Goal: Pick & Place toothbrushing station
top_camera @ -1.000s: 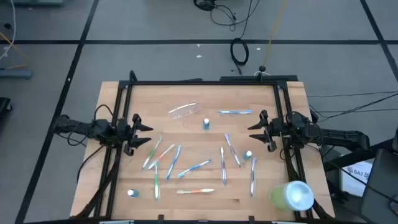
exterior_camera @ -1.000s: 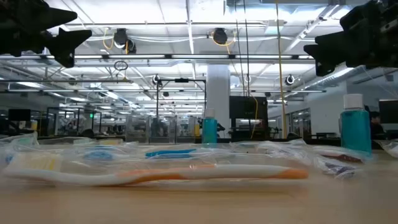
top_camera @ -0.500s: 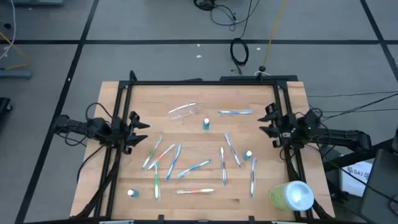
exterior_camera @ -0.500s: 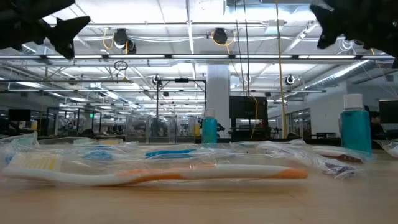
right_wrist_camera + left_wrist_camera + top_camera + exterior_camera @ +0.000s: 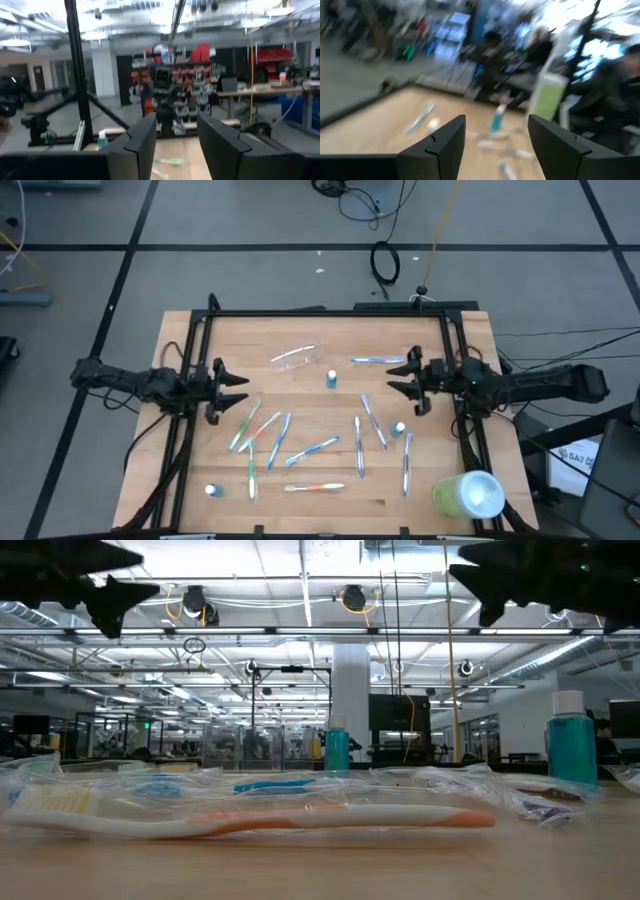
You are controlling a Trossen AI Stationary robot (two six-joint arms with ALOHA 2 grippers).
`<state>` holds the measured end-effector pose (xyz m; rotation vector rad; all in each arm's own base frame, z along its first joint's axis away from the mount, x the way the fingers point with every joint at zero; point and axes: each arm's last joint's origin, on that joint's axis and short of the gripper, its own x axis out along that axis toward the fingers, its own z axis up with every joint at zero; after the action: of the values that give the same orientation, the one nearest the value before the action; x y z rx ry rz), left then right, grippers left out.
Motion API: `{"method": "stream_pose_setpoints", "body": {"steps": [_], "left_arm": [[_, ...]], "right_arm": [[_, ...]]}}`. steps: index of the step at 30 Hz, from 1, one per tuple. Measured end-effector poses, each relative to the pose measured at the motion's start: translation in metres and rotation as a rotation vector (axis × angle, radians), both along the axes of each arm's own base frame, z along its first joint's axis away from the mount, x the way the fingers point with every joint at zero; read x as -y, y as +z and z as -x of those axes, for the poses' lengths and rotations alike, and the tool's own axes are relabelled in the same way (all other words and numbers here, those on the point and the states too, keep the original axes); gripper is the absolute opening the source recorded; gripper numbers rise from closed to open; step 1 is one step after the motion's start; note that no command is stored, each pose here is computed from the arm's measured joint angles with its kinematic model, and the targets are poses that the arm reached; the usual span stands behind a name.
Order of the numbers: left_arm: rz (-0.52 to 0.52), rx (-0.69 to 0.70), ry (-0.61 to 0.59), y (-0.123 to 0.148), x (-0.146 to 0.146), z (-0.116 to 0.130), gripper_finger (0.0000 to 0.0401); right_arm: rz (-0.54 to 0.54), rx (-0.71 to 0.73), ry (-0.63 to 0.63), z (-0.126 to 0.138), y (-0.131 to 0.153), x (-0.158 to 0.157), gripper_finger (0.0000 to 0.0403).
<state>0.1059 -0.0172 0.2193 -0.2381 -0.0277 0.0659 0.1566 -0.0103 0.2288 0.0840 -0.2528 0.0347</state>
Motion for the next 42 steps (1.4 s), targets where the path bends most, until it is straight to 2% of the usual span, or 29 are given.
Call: {"method": "stream_pose_setpoints", "body": {"steps": [3, 8, 12, 16, 19, 23, 28, 34, 42], "left_arm": [[0.065, -0.185, 0.068, 0.010, 0.000, -0.008, 0.0223], [0.217, -0.502, 0.105, 0.023, 0.006, -0.025, 0.0223], [0.207, -0.725, 0.112, 0.019, 0.012, -0.038, 0.0223], [0.222, -0.855, 0.130, 0.004, 0.017, -0.050, 0.0223], [0.186, -0.919, 0.109, -0.007, 0.024, -0.060, 0.0223], [0.186, -0.921, 0.112, -0.019, 0.032, -0.077, 0.0223], [0.133, -0.946, 0.123, -0.039, 0.039, -0.098, 0.0223], [0.183, -1.060, 0.186, -0.064, 0.038, -0.107, 0.0223], [0.148, -1.111, 0.184, -0.081, 0.041, -0.114, 0.0223]], "right_arm": [[-0.005, -0.039, 0.002, -0.012, 0.002, 0.001, 0.0134], [-0.009, -0.086, 0.001, -0.023, -0.001, 0.002, 0.0134], [-0.006, -0.087, 0.000, -0.024, -0.001, 0.002, 0.0134], [-0.006, -0.087, 0.000, -0.024, -0.001, 0.002, 0.0134], [0.002, -0.087, -0.002, -0.024, -0.001, 0.002, 0.0134], [0.016, -0.087, -0.005, -0.024, -0.001, 0.002, 0.0134], [0.016, -0.087, -0.005, -0.024, -0.001, 0.002, 0.0134], [0.016, -0.087, -0.005, -0.024, -0.001, 0.002, 0.0134], [0.016, -0.090, -0.005, -0.024, -0.001, 0.002, 0.0134]]}}
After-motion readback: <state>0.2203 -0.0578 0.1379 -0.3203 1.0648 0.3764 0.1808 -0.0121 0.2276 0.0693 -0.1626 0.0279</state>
